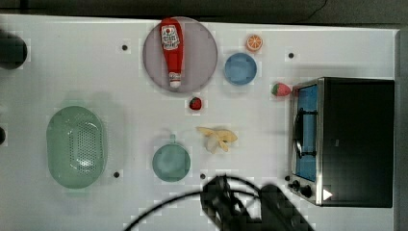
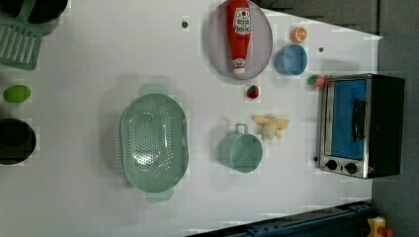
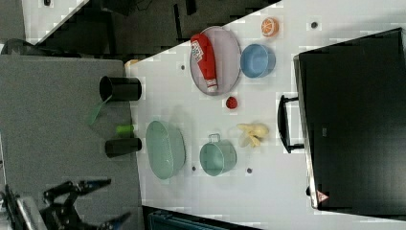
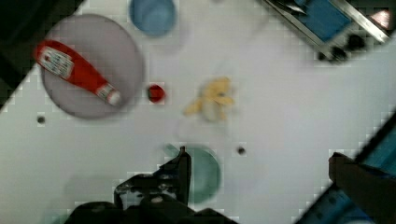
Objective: Pick banana from table and place on oven.
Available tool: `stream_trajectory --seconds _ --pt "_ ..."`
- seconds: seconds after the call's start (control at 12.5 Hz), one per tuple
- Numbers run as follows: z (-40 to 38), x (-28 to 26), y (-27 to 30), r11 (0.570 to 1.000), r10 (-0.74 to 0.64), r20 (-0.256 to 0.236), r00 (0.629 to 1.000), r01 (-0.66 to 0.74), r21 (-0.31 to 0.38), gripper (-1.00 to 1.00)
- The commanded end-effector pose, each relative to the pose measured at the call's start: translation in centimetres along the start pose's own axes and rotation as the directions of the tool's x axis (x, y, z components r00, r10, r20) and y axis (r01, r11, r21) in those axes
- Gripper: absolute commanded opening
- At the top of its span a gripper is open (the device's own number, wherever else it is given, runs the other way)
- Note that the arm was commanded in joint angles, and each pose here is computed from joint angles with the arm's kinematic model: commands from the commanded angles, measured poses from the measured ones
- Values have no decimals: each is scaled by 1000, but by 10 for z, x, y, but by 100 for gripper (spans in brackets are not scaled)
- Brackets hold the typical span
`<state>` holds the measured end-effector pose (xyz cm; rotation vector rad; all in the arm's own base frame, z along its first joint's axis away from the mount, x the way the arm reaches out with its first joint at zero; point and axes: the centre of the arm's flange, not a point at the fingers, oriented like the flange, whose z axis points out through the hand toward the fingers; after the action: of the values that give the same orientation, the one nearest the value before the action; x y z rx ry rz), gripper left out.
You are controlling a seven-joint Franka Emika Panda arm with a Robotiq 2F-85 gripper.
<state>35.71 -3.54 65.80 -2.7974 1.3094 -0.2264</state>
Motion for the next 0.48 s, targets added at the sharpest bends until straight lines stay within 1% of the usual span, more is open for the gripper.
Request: stream_trajectory --seconds 0.08,0.48 --pt "133 13 -37 989 30 138 990 -10 -148 100" --pt "263 32 -63 991 23 119 993 -7 -134 100"
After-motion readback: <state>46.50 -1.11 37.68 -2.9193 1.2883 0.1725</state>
